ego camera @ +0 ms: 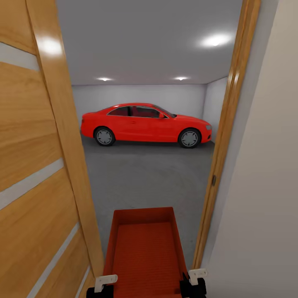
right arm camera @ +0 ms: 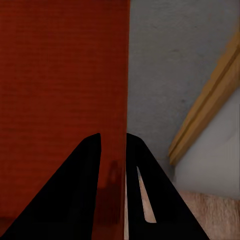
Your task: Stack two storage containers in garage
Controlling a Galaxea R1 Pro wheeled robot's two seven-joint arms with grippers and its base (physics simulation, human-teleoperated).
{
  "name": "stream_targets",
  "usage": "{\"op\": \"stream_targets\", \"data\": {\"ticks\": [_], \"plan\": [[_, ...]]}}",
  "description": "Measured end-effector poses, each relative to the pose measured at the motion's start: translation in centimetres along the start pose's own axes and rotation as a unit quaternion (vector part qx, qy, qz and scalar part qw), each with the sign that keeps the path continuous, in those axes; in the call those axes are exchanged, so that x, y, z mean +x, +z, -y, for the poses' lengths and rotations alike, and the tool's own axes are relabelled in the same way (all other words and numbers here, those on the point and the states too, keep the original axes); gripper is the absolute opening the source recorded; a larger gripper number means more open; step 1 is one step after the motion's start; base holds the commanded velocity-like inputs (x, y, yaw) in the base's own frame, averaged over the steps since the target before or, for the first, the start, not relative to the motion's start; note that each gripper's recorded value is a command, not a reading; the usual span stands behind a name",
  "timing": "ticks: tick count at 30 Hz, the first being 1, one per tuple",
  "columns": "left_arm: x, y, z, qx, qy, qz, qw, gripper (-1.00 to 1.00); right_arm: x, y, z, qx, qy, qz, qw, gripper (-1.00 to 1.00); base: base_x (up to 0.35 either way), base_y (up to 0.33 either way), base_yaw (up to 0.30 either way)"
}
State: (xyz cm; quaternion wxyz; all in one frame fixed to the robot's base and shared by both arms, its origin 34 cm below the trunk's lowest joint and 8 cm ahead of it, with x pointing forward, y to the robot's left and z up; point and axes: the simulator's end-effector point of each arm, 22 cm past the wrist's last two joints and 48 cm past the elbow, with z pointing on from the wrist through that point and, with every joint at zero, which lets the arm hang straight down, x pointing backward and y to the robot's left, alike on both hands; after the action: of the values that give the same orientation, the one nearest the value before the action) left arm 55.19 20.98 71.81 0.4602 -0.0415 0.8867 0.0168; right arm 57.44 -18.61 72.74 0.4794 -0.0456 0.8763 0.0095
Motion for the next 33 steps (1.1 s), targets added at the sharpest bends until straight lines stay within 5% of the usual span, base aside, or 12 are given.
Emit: {"op": "stream_targets", "data": {"ticks": [10, 33], "plan": [[0.00, -0.01, 0.00, 0.000, 0.000, 0.000, 1.0000, -1.00, -0.01, -0.01, 0.00, 0.000, 0.000, 0.000, 1.0000, -1.00, 0.028, 0.028, 0.000], [-0.03, -0.04, 0.01, 0.000, 0.001, 0.000, 1.0000, -1.00, -0.02, -0.04, 0.01, 0.000, 0.000, 0.001, 1.0000, -1.00, 0.229, 0.000, 0.000]]}}
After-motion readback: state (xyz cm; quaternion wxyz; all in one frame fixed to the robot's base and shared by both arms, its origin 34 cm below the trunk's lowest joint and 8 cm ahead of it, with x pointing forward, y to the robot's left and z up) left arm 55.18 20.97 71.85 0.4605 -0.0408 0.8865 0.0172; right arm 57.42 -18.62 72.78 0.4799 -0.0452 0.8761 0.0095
